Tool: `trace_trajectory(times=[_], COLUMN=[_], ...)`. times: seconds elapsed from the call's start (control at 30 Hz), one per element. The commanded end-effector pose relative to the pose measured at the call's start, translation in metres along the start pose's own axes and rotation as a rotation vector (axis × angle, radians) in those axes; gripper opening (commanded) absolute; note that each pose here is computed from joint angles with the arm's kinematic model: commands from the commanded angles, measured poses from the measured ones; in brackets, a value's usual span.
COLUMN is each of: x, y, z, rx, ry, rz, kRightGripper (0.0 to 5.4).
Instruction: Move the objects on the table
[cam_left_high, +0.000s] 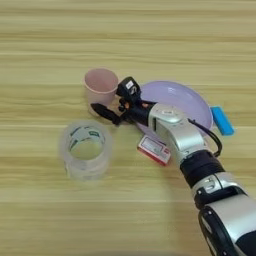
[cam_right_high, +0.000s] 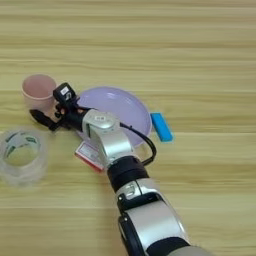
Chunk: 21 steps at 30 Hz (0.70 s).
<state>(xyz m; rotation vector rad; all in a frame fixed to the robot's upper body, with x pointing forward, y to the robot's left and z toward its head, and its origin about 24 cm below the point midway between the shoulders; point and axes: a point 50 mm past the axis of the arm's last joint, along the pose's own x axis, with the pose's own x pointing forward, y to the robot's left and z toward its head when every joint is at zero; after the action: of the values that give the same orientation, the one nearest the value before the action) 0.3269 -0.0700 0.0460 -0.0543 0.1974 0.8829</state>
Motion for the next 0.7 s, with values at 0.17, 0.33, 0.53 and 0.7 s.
trace_trajectory(times=[0.17, 0.33, 0.53, 0.7], x=[0.0069, 0.0058, 0.0049, -0.0016], y=[-0.0076, -0.008, -0.0089, -0.0145], z=[0.0468, 0.0478, 0.0478, 0.0544], rx=[-0.098, -0.101, -0.104, -0.111], ry=[-0.138, -0.143, -0.145, -0.172], rz=[-0.012, -0.013, -0.017, -0.04], kRightGripper=[4.12, 4.1, 4.1, 4.09])
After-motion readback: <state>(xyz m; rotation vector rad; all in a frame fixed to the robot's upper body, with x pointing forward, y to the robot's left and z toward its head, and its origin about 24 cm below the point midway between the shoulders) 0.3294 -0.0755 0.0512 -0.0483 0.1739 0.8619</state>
